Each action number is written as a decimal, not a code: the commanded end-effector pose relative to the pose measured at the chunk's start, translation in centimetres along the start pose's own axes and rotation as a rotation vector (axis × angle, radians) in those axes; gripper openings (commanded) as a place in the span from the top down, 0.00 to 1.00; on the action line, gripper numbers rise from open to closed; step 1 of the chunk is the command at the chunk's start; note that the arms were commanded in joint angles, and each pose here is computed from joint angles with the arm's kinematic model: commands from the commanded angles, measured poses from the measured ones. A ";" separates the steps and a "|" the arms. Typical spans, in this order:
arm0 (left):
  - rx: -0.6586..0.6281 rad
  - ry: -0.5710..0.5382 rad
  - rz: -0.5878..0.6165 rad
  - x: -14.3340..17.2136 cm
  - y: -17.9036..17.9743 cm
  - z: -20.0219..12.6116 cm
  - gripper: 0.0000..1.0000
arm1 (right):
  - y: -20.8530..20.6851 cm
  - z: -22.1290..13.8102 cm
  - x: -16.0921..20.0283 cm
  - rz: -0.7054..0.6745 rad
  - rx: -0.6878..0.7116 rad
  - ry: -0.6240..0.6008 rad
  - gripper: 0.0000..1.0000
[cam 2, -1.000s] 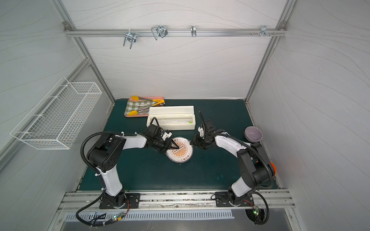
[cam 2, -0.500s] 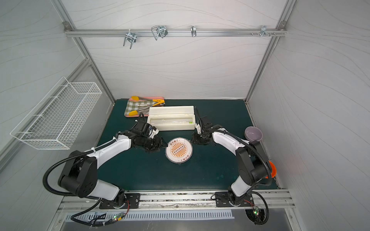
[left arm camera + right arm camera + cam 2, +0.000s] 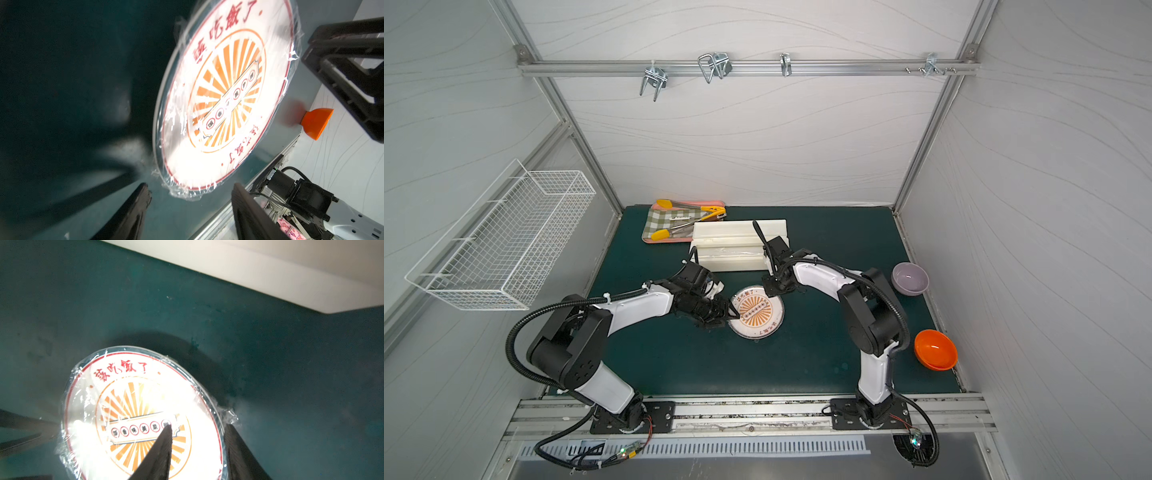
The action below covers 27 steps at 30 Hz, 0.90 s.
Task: Wrap the plate with plastic wrap
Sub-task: Cover the plate with plastic wrap.
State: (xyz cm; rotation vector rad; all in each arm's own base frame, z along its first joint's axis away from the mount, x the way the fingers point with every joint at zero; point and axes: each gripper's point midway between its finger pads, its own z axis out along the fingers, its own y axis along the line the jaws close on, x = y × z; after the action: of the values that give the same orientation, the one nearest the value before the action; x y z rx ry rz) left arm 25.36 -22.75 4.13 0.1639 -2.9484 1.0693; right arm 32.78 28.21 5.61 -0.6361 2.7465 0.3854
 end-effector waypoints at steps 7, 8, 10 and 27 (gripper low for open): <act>0.041 -0.001 -0.009 -0.9 0.4 2.3 0.47 | -0.6 2.5 1.4 -0.073 0.062 0.087 0.58; 0.041 0.000 -0.012 -0.9 0.6 2.4 0.48 | -0.7 2.8 1.8 -0.071 0.060 0.097 0.58; 0.042 0.001 -0.017 -1.0 0.8 2.8 0.53 | -0.7 3.5 2.8 -0.054 0.048 0.115 0.58; 0.007 0.007 -0.032 -0.7 2.6 4.0 0.62 | 1.9 3.1 3.5 0.166 -0.287 0.120 0.52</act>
State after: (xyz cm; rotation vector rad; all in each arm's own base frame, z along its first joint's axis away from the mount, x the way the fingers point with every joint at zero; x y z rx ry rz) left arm 26.79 -23.84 2.14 0.1801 -2.9167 1.1913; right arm 32.60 28.90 2.87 -0.5690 2.7877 0.5790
